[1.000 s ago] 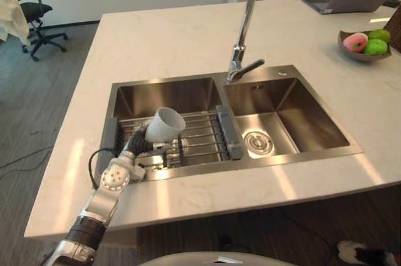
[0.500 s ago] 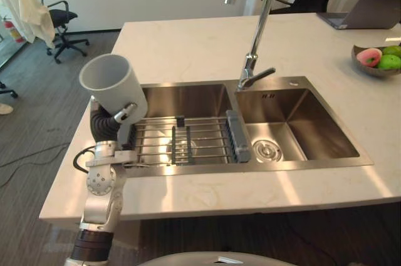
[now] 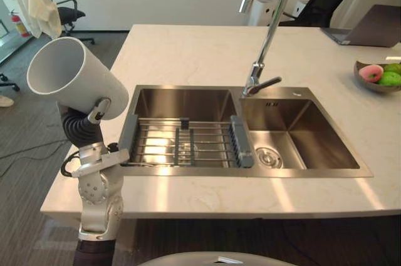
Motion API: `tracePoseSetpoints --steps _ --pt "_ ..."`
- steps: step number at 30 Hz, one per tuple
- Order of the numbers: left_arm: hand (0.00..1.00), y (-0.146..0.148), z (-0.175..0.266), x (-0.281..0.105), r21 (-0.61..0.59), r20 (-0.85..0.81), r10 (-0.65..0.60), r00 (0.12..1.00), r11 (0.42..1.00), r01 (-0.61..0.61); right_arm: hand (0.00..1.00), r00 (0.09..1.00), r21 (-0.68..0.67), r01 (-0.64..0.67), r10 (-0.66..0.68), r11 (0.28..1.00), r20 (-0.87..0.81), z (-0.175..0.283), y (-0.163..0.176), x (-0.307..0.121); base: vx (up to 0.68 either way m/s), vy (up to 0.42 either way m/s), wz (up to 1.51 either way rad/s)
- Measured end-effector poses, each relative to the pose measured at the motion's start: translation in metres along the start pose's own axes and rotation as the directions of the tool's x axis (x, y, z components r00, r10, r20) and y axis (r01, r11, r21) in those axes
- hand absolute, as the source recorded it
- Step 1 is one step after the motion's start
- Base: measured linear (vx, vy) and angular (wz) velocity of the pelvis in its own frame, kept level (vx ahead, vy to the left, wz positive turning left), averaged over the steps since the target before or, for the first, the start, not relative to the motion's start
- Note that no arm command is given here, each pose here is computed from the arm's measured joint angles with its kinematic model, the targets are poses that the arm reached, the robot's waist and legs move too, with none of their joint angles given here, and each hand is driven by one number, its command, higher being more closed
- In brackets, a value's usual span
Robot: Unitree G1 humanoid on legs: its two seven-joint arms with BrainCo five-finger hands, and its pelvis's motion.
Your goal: Walk over to the sink, pick up the cup, carry it to the dishwasher, place the cup inside the dishwasher, then close the dishwasher door
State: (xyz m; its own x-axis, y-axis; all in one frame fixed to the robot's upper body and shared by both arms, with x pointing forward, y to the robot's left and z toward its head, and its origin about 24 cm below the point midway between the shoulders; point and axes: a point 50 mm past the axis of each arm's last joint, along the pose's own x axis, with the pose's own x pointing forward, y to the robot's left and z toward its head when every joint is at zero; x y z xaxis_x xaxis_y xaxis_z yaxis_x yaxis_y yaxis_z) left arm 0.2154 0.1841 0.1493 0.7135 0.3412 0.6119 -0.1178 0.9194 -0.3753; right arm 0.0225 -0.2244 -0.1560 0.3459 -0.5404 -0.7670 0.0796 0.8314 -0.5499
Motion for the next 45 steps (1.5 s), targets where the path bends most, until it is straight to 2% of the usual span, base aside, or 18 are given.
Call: tracePoseSetpoints --steps 10,12,13,19,23,26,28,31,34,37,42,45 --pt "1.0 0.004 0.01 -0.01 -0.005 0.011 0.021 1.0 1.0 -0.021 0.0 0.934 0.139 0.146 -0.183 0.98 0.307 0.058 -0.005 -0.008 0.0 -0.001 0.0" --pt "1.0 0.004 0.009 -0.013 -0.016 0.005 0.038 0.999 0.999 -0.038 0.0 0.912 0.182 0.136 -0.195 0.974 0.36 0.068 -0.006 -0.011 0.0 0.0 0.0" --pt "1.0 0.005 0.008 -0.018 -0.029 -0.002 0.03 1.0 0.999 -0.03 0.0 0.932 0.287 -0.036 -0.071 0.957 0.354 0.069 -0.003 -0.009 0.0 0.0 0.0" --pt "1.0 0.003 0.008 -0.018 -0.043 0.007 0.038 0.999 0.998 -0.038 0.0 0.939 0.311 -0.033 -0.077 0.95 0.335 0.066 -0.008 -0.007 -0.01 -0.002 -0.15" --pt "1.0 -0.008 0.008 -0.011 -0.084 0.029 0.009 1.0 0.996 -0.006 0.0 0.989 0.452 -0.065 -0.003 0.89 0.148 0.026 -0.009 -0.004 0.02 -0.019 0.08" --pt "1.0 -0.009 0.007 -0.008 -0.1 0.036 0.041 0.999 0.994 -0.037 0.0 0.996 0.607 -0.054 0.082 0.793 -0.019 -0.011 -0.009 -0.005 0.09 -0.017 0.1" --pt "1.0 -0.009 0.0 -0.006 -0.102 0.013 0.064 0.998 0.993 -0.063 0.0 0.985 0.745 -0.038 0.15 0.666 -0.083 -0.028 -0.004 -0.008 0.09 -0.013 0.07" --pt "1.0 -0.006 -0.005 -0.006 -0.086 -0.022 0.088 0.996 0.992 -0.09 0.0 0.972 0.859 -0.017 0.209 0.512 -0.105 -0.035 0.002 -0.009 0.04 0.008 0.22" --pt "1.0 -0.004 -0.005 -0.007 -0.079 -0.026 0.101 0.995 0.992 -0.103 0.0 0.97 0.887 -0.035 0.23 0.461 -0.081 -0.032 0.009 -0.011 -0.04 0.004 0.2" --pt "1.0 0.005 -0.005 -0.01 -0.051 -0.033 0.127 0.991 0.99 -0.129 0.0 0.971 0.893 -0.06 0.235 0.446 -0.052 -0.025 0.012 -0.009 -0.07 -0.01 0.21" --pt "1.0 0.018 -0.003 -0.015 -0.004 -0.039 0.172 0.984 0.985 -0.172 0.0 0.978 0.888 -0.073 0.205 0.454 -0.025 -0.02 0.009 -0.007 -0.06 -0.007 0.19" --pt "1.0 0.023 -0.002 -0.016 0.015 -0.038 0.189 0.981 0.982 -0.188 0.0 0.976 0.868 -0.095 0.216 0.488 -0.015 -0.015 0.011 -0.005 -0.03 -0.018 0.28"
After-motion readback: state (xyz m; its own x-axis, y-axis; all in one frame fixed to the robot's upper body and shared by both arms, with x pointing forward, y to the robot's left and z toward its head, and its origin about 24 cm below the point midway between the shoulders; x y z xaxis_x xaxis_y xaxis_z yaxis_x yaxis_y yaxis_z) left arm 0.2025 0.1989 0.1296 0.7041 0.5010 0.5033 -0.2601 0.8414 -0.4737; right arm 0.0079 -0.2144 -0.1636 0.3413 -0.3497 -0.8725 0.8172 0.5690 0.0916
